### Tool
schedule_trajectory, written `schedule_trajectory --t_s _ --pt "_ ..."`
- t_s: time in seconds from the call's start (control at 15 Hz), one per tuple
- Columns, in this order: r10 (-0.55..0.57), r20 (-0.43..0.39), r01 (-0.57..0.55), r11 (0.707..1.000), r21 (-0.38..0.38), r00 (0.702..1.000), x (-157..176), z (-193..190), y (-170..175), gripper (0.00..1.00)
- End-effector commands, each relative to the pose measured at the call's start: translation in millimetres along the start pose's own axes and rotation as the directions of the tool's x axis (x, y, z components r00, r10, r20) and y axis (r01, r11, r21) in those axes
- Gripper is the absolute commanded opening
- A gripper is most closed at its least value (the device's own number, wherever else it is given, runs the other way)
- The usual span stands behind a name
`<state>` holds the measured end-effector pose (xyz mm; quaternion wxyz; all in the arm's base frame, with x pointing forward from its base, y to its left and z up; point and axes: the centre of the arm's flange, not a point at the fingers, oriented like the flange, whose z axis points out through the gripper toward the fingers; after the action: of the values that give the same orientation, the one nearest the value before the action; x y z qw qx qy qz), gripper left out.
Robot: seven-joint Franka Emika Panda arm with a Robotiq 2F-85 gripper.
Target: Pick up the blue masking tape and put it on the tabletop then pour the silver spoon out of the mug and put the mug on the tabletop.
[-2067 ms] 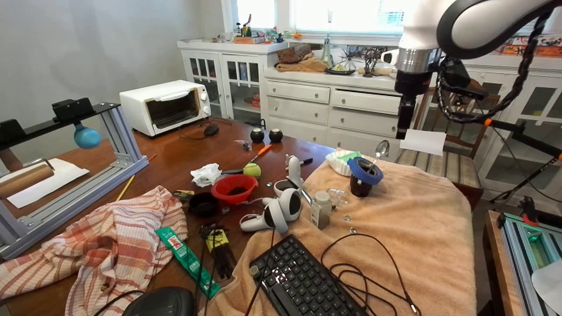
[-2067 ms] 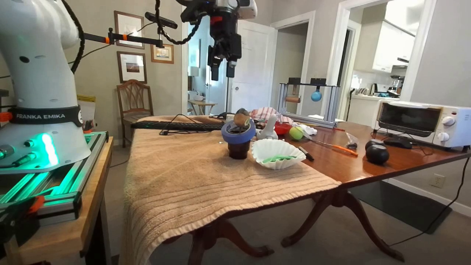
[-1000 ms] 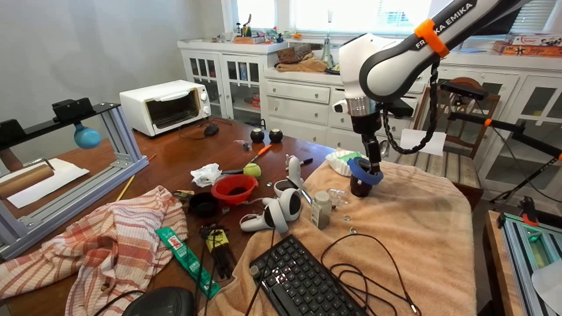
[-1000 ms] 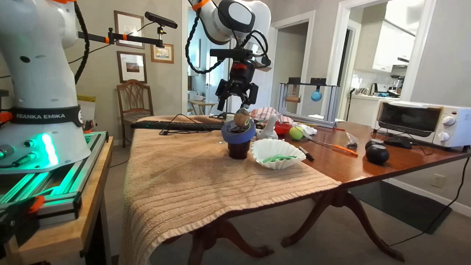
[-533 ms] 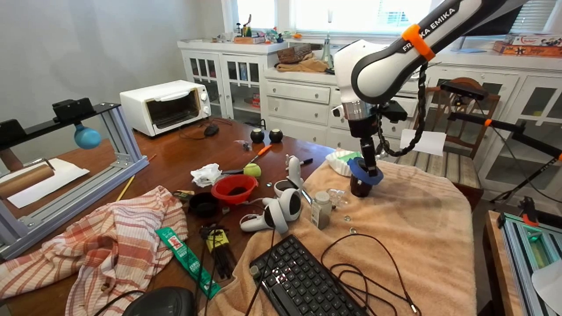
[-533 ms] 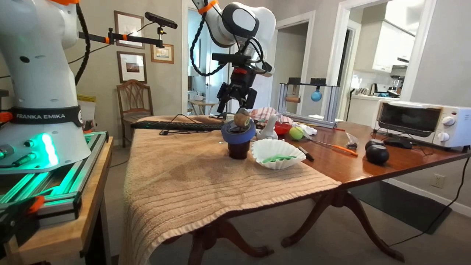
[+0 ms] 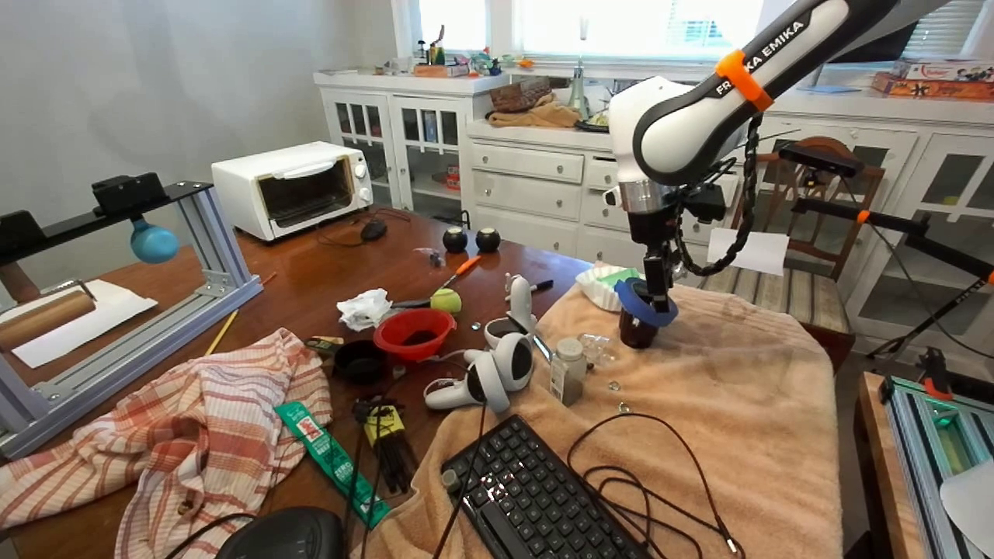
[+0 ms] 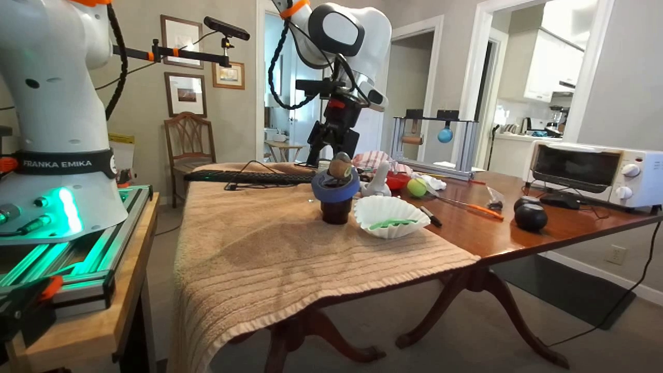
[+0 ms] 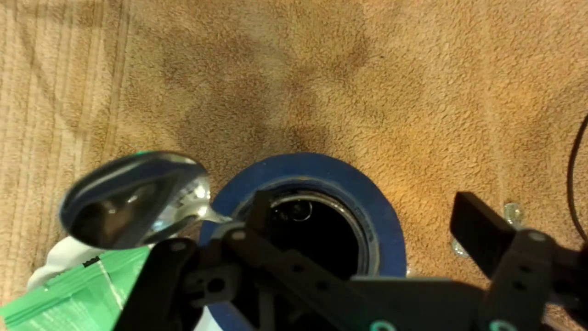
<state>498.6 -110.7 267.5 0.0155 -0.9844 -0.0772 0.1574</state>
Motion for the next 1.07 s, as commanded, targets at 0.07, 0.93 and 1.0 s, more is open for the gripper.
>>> schedule_trajectory --t_s 0.07,0.93,1.0 --pt "-0.051 -0.018 0.051 0.998 -0.041 0.999 0.7 4.3 -3.0 1.0" --pt "-0.047 0.077 0.056 0.991 -0.118 0.996 28.2 22.9 -28.1 0.92" --pt "-0.048 0.077 0.058 0.991 -0.124 0.996 29.4 23.7 -29.2 0.72"
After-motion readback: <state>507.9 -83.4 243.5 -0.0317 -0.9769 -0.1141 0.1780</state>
